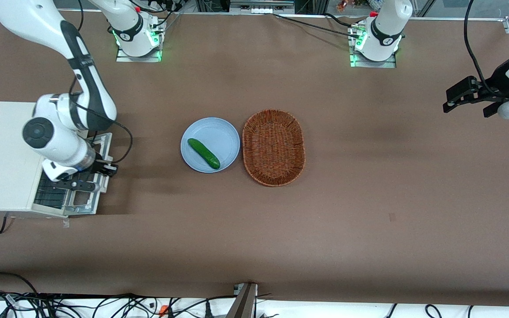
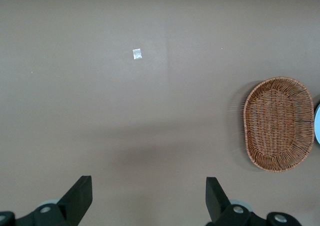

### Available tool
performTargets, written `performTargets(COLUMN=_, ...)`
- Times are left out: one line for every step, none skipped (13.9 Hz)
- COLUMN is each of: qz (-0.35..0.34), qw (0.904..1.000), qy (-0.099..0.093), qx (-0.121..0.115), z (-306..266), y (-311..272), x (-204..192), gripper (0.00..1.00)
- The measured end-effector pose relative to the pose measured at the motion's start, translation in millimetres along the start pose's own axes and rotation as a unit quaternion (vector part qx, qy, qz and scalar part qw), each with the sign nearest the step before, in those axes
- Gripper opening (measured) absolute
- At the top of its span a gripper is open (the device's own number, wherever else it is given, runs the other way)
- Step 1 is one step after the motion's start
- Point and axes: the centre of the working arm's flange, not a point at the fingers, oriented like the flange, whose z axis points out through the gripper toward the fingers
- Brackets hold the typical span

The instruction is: Open oven door with right arm only

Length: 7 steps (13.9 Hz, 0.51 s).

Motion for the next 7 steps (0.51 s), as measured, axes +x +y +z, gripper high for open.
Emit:
performTargets(qz=0.015, qw=0.9999, qy=0.003, qx=0.005, z=0.1, y=-4.1, x=4.8, gripper=0.41)
performTargets(qz=0.031, qw=0.9994, qy=0.009, qx=0.014, z=-5.0, y=-6.4, x=11.6, gripper=0.5)
performTargets(qz=0.043, qw=0.9987, qy=0.016, qx=0.023, z=-13.0, y=-8.3, x=18.4, gripper=0.6)
performTargets(qz=0.053, qw=0.998, qy=0.022, qx=0.028, z=-21.9, y=-9.6, x=24.4, gripper=0.72)
performTargets(qz=0.064, qw=0.9972, qy=0.025, qx=0.03, z=-29.8, y=-9.8, x=29.4, gripper=0.81)
performTargets(qz=0.078, qw=0.9961, qy=0.027, qx=0.031, z=-35.6, y=-9.9, x=32.8, gripper=0.91)
performTargets(qz=0.088, qw=0.9953, qy=0.027, qx=0.032, z=-39.3, y=-10.6, x=34.5, gripper=0.99)
